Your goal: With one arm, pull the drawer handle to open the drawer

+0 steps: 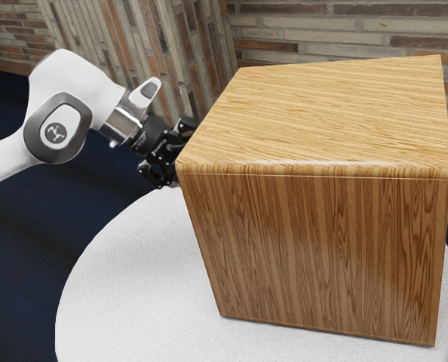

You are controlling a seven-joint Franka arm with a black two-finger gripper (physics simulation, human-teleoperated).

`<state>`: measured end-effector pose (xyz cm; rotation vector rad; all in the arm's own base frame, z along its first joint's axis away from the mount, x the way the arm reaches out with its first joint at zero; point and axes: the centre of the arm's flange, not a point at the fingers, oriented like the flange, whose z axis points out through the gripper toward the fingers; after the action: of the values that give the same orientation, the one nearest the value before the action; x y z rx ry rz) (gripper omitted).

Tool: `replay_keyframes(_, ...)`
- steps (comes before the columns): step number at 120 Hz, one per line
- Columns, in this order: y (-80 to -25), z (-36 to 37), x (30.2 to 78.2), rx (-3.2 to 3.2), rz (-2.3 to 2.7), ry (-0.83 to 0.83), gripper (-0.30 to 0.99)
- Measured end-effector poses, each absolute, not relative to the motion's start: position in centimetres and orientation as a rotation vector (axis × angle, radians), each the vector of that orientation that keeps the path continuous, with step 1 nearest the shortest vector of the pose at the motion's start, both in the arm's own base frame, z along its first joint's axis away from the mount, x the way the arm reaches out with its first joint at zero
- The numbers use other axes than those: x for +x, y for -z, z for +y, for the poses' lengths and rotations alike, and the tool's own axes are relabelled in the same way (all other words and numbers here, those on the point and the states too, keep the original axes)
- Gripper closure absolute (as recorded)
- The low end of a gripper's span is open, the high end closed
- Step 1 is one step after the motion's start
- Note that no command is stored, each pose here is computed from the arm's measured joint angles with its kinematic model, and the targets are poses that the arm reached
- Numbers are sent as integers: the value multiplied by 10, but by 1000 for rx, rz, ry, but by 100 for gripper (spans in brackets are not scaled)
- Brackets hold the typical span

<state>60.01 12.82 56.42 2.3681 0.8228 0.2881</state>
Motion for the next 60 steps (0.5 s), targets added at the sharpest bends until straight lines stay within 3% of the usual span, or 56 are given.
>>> replay_keyframes(60, -589, 173, 555, 2414, 930, -279, 3)
